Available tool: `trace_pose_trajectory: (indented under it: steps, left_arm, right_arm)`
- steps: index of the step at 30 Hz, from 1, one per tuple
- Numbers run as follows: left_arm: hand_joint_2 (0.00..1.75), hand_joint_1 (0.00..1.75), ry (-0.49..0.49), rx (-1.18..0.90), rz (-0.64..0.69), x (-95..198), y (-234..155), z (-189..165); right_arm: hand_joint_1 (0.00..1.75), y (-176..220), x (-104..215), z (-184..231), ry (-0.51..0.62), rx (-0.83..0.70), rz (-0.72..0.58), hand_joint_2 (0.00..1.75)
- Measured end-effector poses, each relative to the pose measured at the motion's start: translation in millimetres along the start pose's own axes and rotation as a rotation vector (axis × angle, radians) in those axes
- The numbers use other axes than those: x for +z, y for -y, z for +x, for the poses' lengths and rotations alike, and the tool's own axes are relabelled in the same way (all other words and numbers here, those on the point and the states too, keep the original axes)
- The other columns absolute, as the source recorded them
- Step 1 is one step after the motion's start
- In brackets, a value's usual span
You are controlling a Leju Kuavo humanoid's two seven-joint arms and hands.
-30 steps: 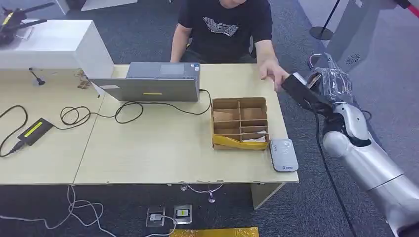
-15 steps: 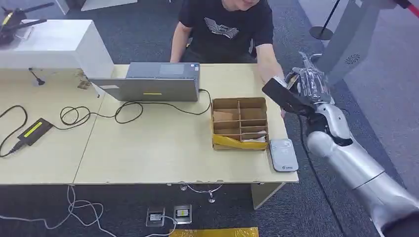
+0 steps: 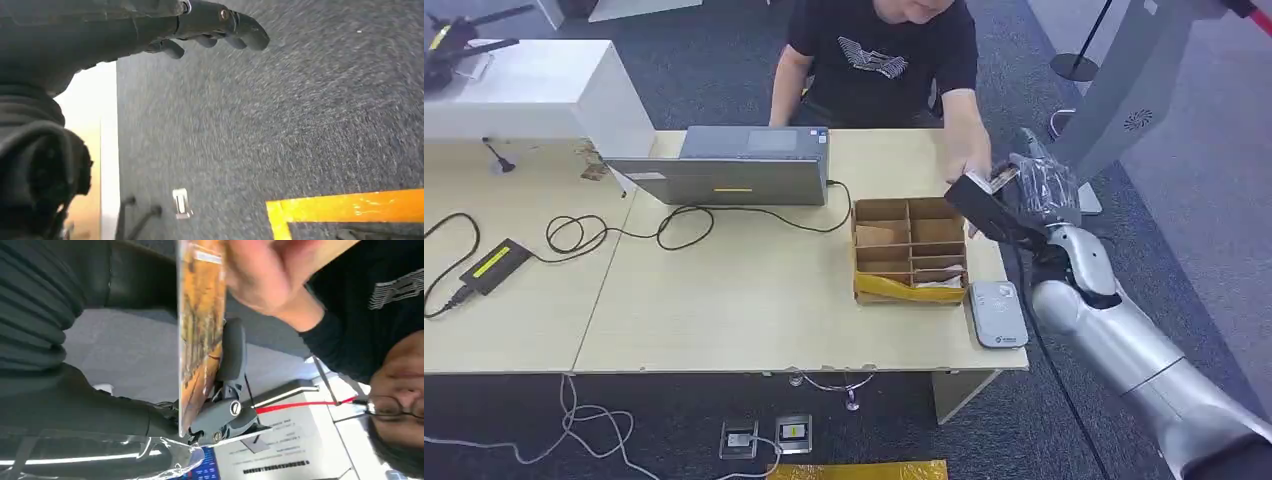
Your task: Pass the card to the sensor for recognition and then transmit it.
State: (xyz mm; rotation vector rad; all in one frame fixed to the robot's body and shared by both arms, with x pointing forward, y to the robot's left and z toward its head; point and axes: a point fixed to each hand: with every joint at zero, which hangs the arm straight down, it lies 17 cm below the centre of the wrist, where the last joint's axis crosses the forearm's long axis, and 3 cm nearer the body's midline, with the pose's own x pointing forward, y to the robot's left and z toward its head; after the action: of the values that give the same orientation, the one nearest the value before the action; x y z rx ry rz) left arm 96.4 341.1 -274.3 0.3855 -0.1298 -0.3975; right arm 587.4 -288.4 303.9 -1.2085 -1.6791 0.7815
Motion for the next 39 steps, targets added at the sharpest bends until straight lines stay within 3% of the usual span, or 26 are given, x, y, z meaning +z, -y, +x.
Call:
trace_pose_trajectory:
  steps: [8,27,39]
  left_arm:
    - [0.0,0.0,0.062,-0.162,-0.015,1,1,16]
    - [0.0,0.0,0.1,-0.277,-0.014,1,-2,25]
    - [0.0,0.0,0.094,-0.264,-0.011,-1,-4,15]
  right_arm:
    - [0.0,0,10,-31,-0.045,0.092,-0.009,1.75]
    - [0.0,-52,37,-26,0.033,0.222,0.205,1.75]
    - [0.0,-75,48,-5,0.088,0.203,0.258,1.75]
